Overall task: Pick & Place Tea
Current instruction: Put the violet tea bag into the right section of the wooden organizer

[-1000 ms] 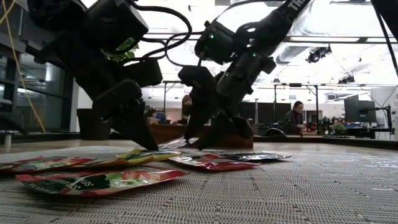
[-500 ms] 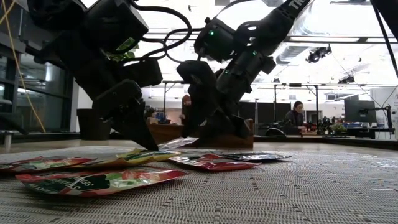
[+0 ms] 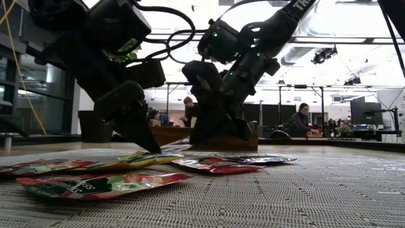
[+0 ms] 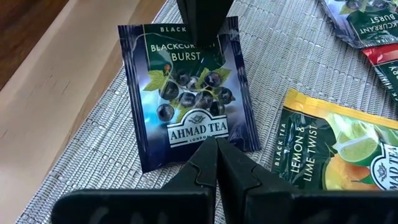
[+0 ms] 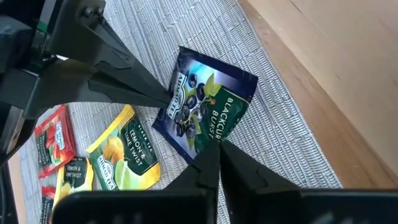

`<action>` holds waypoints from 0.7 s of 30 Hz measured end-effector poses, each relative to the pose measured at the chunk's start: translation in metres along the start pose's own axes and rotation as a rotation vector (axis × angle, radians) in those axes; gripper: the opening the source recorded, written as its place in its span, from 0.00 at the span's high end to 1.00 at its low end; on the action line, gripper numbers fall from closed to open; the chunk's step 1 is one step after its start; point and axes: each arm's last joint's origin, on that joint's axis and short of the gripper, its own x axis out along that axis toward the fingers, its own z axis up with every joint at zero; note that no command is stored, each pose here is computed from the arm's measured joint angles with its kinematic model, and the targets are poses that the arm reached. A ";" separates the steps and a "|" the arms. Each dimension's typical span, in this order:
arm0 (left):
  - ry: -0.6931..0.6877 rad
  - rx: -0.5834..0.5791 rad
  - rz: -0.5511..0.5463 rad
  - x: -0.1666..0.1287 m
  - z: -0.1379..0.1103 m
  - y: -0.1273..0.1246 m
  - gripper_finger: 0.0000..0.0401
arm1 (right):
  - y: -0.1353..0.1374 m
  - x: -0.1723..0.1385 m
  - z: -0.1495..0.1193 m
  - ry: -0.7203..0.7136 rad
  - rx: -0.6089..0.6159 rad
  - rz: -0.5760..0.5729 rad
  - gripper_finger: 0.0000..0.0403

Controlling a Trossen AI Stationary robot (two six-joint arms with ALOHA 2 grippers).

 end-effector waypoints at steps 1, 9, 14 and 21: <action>0.002 0.000 -0.004 0.000 0.000 0.000 1.00 | 0.000 0.000 0.000 0.003 -0.004 0.002 0.99; 0.002 0.095 -0.083 -0.017 0.009 0.000 1.00 | 0.000 -0.001 -0.001 0.022 -0.017 0.009 1.00; -0.065 0.175 -0.098 -0.045 0.033 -0.001 1.00 | 0.000 -0.001 -0.002 0.029 -0.030 0.005 1.00; -0.012 0.257 0.018 -0.076 0.042 0.009 1.00 | 0.006 -0.010 0.002 0.009 -0.067 0.029 1.00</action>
